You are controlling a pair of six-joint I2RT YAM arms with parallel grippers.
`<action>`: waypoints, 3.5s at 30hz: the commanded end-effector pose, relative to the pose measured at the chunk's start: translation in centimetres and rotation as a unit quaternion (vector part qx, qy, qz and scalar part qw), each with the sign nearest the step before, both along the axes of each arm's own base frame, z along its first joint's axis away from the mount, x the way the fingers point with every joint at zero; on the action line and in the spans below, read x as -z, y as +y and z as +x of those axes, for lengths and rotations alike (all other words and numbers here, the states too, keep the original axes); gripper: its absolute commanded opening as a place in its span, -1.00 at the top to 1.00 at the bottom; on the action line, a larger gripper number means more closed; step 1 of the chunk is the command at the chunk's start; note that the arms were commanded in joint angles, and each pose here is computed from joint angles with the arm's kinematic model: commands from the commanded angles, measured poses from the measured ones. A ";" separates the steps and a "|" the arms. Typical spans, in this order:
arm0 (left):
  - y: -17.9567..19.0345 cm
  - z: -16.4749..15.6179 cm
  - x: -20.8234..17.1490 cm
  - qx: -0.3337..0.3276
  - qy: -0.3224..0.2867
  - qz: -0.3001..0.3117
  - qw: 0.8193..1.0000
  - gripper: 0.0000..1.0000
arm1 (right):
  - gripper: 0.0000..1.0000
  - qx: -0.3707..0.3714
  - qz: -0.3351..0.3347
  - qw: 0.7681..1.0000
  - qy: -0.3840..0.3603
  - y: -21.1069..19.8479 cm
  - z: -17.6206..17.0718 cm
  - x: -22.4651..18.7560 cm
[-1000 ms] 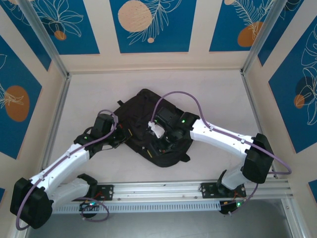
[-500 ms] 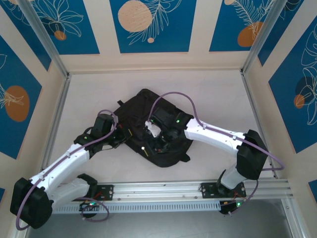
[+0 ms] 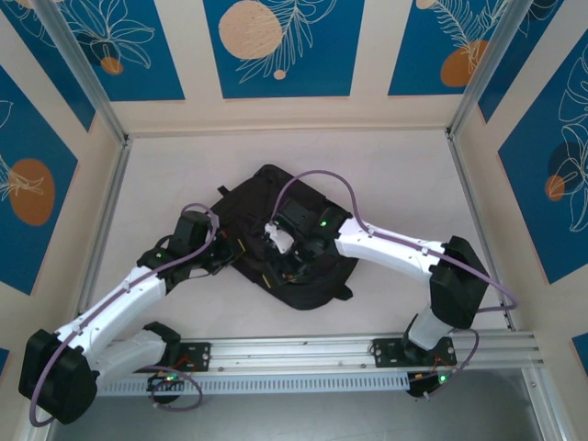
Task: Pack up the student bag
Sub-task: Zip the student bag at the center of the table.
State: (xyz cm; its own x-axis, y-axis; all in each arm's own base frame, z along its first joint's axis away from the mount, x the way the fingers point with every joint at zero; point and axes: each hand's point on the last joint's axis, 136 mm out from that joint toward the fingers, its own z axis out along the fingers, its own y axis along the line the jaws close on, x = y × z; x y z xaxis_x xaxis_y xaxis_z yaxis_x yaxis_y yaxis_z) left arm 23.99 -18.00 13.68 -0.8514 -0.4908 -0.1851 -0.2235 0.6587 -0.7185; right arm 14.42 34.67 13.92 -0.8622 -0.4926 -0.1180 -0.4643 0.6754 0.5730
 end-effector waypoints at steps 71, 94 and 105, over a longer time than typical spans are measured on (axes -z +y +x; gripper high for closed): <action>1.0 2.3 -0.4 -0.033 -0.043 0.002 0.999 1.00 | 1.00 0.162 -0.035 0.984 0.060 -3.7 0.0 -5.0; 3.8 3.5 -0.8 -0.079 0.001 0.082 0.994 1.00 | 1.00 0.300 -0.211 0.929 -0.039 -6.4 -0.9 -0.4; 2.4 6.7 -2.8 -0.003 -0.038 0.121 0.992 1.00 | 1.00 0.173 -0.039 0.984 0.008 -2.2 -2.1 -3.0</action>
